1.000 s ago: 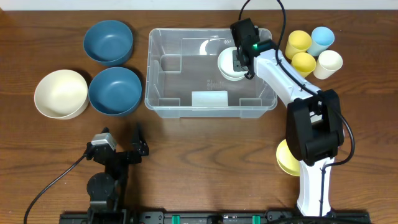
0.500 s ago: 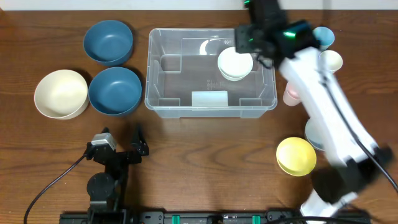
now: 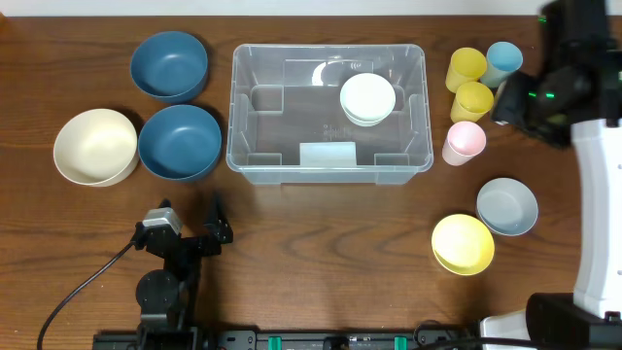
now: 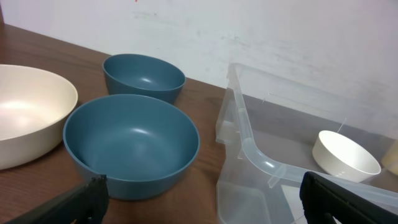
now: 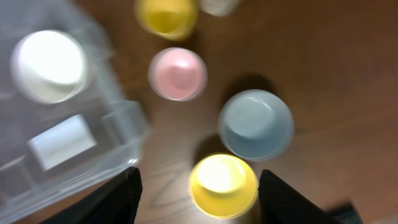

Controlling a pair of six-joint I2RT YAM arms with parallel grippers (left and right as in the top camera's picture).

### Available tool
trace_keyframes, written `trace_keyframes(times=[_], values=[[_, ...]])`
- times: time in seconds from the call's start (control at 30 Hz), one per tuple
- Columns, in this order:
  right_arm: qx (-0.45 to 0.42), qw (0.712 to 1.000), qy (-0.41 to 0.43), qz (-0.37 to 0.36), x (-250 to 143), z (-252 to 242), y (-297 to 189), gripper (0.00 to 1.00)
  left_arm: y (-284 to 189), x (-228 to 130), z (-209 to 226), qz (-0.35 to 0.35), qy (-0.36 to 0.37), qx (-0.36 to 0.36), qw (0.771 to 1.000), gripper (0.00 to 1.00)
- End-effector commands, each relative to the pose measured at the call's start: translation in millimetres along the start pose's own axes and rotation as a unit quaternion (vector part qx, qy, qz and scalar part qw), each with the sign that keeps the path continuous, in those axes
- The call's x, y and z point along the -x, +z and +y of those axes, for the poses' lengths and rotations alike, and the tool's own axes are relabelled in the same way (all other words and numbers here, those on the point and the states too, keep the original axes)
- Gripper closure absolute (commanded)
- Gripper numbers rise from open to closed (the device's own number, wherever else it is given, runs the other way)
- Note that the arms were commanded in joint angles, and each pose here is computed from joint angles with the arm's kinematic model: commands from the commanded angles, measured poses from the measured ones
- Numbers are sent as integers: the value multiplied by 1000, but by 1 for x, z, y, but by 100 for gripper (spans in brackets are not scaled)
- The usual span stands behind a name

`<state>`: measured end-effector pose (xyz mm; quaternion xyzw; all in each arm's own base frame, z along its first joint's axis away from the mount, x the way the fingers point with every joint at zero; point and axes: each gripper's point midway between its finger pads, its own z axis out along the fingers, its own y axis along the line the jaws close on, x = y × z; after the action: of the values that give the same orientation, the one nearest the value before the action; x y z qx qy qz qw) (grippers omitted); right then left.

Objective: Pack container
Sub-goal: 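Move the right gripper to the light-blue bowl and grasp its rim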

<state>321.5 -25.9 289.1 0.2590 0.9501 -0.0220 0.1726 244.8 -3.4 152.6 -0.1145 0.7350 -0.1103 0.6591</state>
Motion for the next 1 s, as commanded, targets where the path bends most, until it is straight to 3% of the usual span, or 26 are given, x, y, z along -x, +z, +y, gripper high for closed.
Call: trace_keyframes(times=[0.0, 0.2, 0.53, 0.97], values=[[-29, 998, 60, 13, 0, -31, 7, 39, 1, -14, 8, 21, 8, 14, 1000, 2], [-83, 986, 130, 64, -12, -78, 53, 38, 1, -14, 8, 21, 8, 14, 1000, 2], [-109, 964, 184, 160, -73, -125, 157, 39, 1, -14, 8, 21, 8, 14, 1000, 2], [-112, 960, 197, 166, -117, -146, 221, 42, 1, -14, 8, 21, 8, 14, 1000, 2]])
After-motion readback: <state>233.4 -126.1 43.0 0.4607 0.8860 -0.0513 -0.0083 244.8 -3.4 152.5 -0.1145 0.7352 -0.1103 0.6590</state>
